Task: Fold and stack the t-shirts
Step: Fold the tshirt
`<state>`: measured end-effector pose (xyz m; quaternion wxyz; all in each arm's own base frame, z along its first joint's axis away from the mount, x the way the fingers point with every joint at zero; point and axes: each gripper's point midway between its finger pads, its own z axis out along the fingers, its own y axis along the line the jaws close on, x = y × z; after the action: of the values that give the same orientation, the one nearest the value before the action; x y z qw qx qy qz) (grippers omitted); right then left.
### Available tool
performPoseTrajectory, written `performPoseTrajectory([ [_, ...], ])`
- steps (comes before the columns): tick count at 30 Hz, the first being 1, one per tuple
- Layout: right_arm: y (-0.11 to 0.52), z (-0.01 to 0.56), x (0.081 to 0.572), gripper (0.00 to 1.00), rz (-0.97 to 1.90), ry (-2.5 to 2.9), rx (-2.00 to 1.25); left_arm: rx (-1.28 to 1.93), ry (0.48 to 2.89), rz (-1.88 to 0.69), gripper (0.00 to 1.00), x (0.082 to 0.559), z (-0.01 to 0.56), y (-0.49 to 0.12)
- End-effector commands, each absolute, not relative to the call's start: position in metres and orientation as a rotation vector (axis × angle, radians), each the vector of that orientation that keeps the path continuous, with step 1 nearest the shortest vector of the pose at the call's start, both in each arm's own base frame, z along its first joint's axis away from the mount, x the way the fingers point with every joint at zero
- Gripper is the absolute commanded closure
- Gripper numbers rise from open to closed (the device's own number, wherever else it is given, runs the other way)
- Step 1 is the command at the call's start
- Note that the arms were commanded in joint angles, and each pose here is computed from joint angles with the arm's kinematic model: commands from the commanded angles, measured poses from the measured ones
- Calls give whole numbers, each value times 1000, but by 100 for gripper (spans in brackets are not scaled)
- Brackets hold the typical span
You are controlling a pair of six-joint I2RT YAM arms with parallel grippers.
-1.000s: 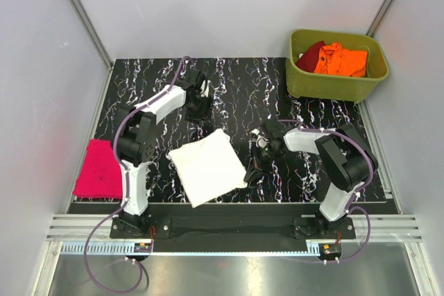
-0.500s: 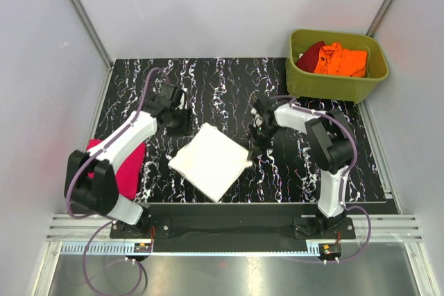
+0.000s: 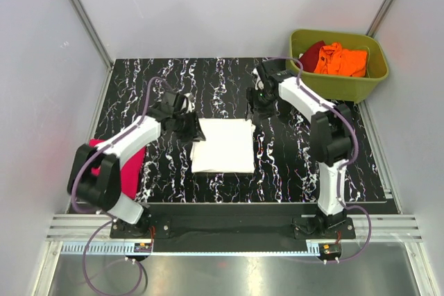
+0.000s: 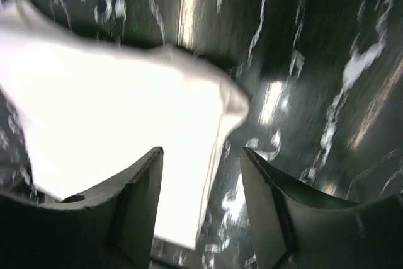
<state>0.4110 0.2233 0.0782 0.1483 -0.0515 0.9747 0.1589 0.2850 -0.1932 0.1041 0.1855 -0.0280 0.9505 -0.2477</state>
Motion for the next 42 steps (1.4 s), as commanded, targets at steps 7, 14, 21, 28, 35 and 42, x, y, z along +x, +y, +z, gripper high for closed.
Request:
performPoseTrajectory([
  [7,298,134,330,62,1421,2633,-85,-47,2499,-1130,77,365,101,-261],
  [14,305,92,325,84,1548,2711,-42,-196,2525,-1089,80,401,65,-231],
  [21,268,28,325,84,1478,2802,112,-232,2586,-1045,82,405,31,-207],
  [28,241,44,331,81,1394,2808,128,-93,2593,-953,78,413,48,-204],
  [35,261,101,364,71,1531,2642,140,60,2459,-1060,61,372,135,-235],
  [42,275,78,404,70,1566,2630,191,-51,2460,-1442,81,282,109,-280],
])
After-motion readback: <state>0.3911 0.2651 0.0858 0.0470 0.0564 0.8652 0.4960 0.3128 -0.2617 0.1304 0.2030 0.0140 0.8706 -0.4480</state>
